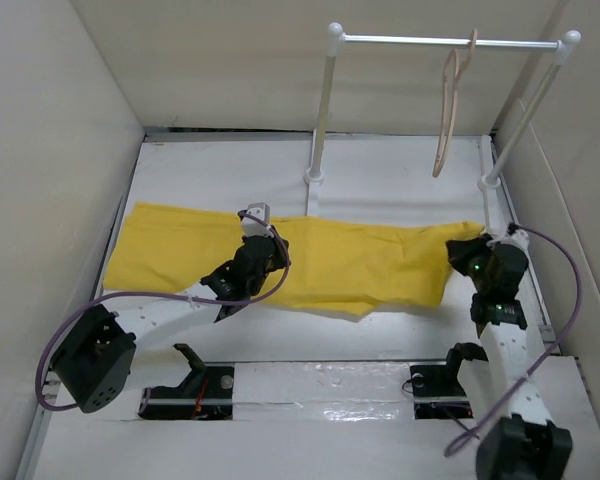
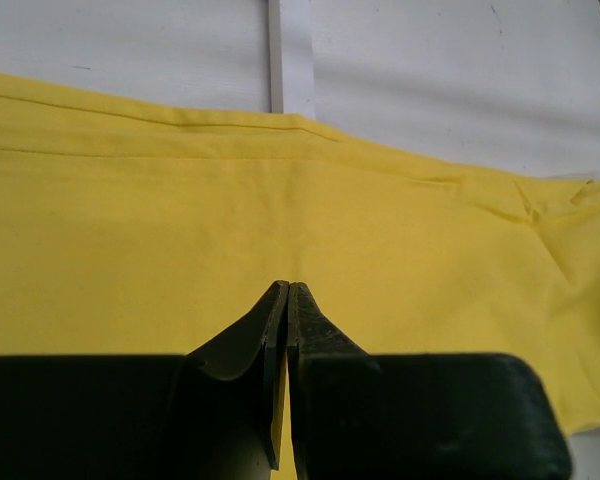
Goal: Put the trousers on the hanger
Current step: Fold the trousers at the center of the board.
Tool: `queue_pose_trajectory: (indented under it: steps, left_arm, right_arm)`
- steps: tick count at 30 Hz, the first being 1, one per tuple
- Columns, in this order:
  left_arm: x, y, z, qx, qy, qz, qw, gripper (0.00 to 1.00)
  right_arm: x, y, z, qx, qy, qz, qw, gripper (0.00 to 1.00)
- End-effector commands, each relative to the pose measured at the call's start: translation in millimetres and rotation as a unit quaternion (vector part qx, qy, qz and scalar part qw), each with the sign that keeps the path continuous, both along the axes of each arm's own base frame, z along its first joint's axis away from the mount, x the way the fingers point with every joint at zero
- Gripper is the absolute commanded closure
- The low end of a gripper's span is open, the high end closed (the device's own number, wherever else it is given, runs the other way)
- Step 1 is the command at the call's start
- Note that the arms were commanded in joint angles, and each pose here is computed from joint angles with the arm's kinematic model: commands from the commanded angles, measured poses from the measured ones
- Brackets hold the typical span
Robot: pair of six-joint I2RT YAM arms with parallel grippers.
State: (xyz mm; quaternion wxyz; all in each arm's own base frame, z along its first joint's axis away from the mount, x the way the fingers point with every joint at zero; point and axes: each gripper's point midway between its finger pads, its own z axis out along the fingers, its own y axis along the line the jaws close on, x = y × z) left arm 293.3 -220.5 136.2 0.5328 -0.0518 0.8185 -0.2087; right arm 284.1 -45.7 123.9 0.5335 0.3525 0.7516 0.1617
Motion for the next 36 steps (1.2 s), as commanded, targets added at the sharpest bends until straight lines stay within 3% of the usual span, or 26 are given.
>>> queue_pose_trajectory:
  steps: [1, 4, 5, 6, 14, 23, 28, 32, 36]
  left_arm:
    - [0.8, -12.6, 13.1, -0.041, -0.007, -0.015, 0.999, 1.0]
    - [-7.1, -14.7, 0.4, -0.034, 0.01, -0.019, 0.999, 1.0]
    - [-12.5, -13.8, -9.4, -0.032, 0.021, -0.015, 0.999, 1.0]
    - [-15.6, -12.9, -15.4, -0.028, 0.025, -0.01, 0.999, 1.0]
    - [-40.8, 3.9, -78.0, -0.012, 0.095, 0.006, 0.995, 1.0]
    - [-71.9, -12.7, -106.5, -0.013, 0.13, -0.029, 0.991, 1.0]
    - [-88.6, -33.4, -115.3, -0.002, 0.14, -0.051, 0.989, 1.0]
    - [-103.8, -75.0, -115.4, 0.004, 0.139, -0.096, 0.986, 1.0]
    - [-100.8, -150.8, -96.9, -0.002, 0.118, -0.145, 0.982, 1.0]
  right_arm:
    - [8.7, 71.3, 82.2, -0.042, -0.112, 0.099, 0.988, 1.0]
    - [-4.3, 139.6, 103.5, -0.043, -0.138, 0.181, 0.973, 1.0]
    - [-5.3, 146.1, 112.9, -0.05, -0.136, 0.174, 0.974, 1.0]
    - [-18.7, 180.1, 118.3, -0.048, -0.138, 0.223, 0.964, 1.0]
    - [-41.5, 257.3, 230.5, -0.06, -0.21, 0.283, 0.934, 1.0]
    - [-45.3, 235.1, 332.0, -0.023, -0.33, 0.278, 0.902, 1.0]
    - [-56.0, 201.5, 374.7, -0.039, -0.364, 0.255, 0.895, 1.0]
    - [-75.7, 177.1, 404.5, -0.041, -0.394, 0.238, 0.887, 1.0]
    - [-83.1, 176.9, 414.4, -0.049, -0.395, 0.254, 0.882, 1.0]
